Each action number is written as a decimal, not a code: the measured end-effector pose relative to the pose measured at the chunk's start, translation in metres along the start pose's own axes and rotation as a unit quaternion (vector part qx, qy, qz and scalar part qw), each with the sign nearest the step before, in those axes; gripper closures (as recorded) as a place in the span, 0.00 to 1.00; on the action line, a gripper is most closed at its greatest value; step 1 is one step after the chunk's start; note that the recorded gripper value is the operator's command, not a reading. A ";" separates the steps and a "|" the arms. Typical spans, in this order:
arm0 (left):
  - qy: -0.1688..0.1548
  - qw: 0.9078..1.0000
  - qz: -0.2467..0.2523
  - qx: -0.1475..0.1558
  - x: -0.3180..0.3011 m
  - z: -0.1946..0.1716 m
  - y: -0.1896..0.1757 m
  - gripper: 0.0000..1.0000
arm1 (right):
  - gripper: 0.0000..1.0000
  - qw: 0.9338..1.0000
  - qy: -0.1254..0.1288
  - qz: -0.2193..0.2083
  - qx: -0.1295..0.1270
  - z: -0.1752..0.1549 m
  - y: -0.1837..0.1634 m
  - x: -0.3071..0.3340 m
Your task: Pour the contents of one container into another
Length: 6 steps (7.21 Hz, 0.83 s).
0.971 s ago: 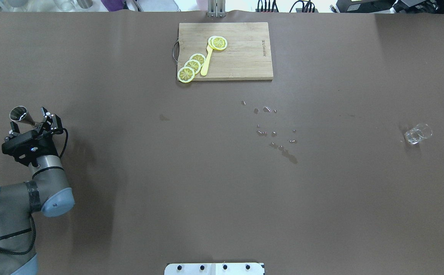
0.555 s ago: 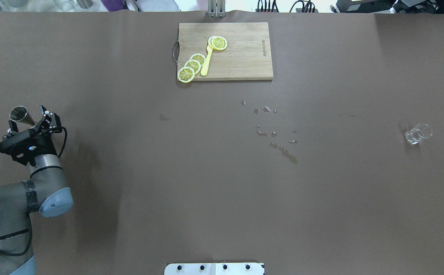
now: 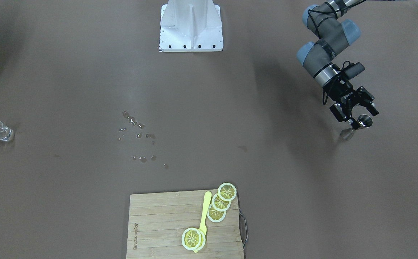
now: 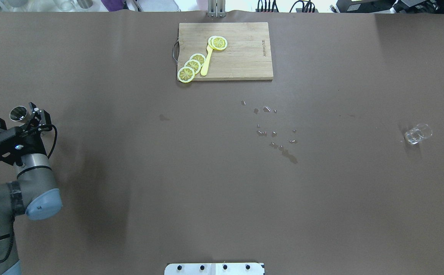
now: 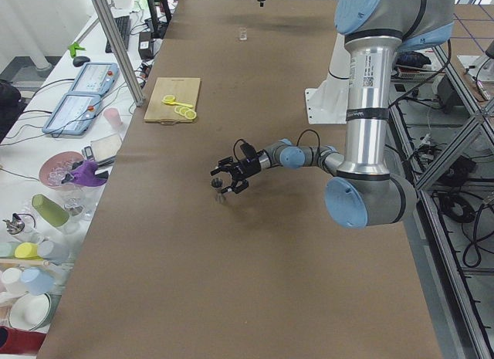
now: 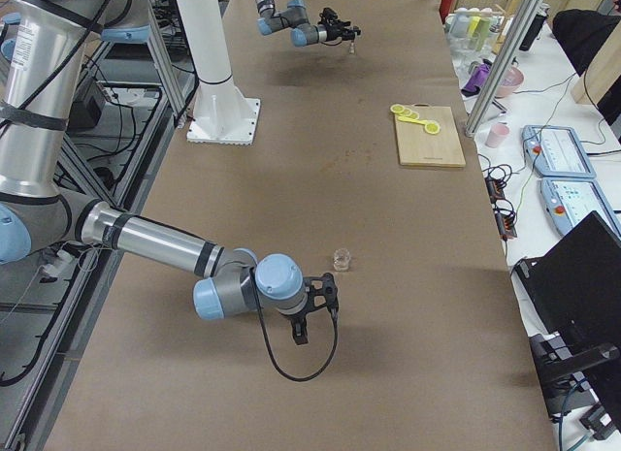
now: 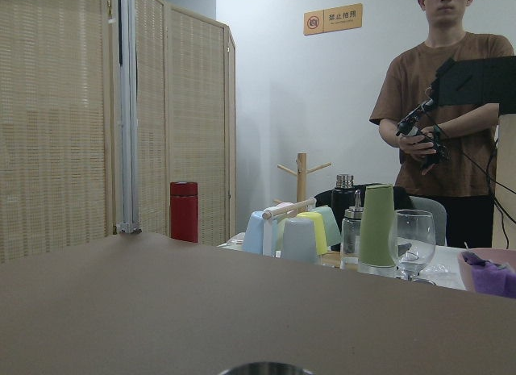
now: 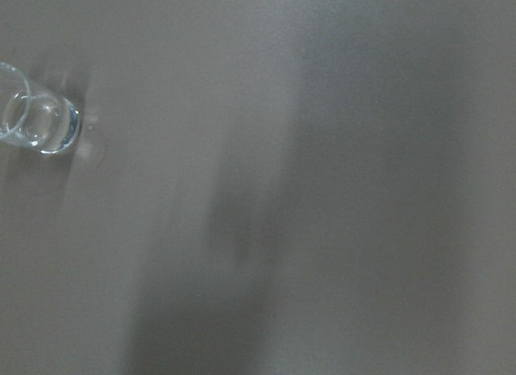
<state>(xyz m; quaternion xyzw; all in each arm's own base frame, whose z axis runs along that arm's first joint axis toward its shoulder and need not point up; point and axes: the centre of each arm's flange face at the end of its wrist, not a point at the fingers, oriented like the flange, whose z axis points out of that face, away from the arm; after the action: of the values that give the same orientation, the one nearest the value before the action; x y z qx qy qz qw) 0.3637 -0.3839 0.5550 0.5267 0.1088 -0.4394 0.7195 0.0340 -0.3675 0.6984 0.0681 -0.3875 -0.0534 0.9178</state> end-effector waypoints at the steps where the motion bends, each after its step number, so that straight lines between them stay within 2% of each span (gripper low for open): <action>1: 0.000 1.000 0.001 -0.001 -0.004 -0.001 -0.007 0.02 | 0.00 0.999 0.034 0.022 -0.024 -0.021 -0.015 -0.017; 2: 0.001 1.000 0.003 -0.002 -0.006 -0.003 -0.015 0.02 | 0.00 0.998 0.051 0.028 -0.040 -0.031 -0.027 -0.031; 3: 0.003 1.000 0.010 -0.005 -0.006 -0.007 -0.027 0.02 | 0.00 0.997 0.056 0.021 -0.050 -0.032 -0.037 -0.043; 6: 0.014 0.998 0.063 -0.013 0.009 -0.020 -0.071 0.03 | 0.00 0.997 0.052 0.004 -0.060 -0.027 -0.046 -0.058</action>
<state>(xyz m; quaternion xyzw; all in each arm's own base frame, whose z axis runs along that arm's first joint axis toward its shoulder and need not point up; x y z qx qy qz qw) 0.3224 -0.3760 0.4942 0.5294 0.0911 -0.3848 0.7506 0.0115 -0.4014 0.6315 0.0144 -0.3357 -0.0691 0.9393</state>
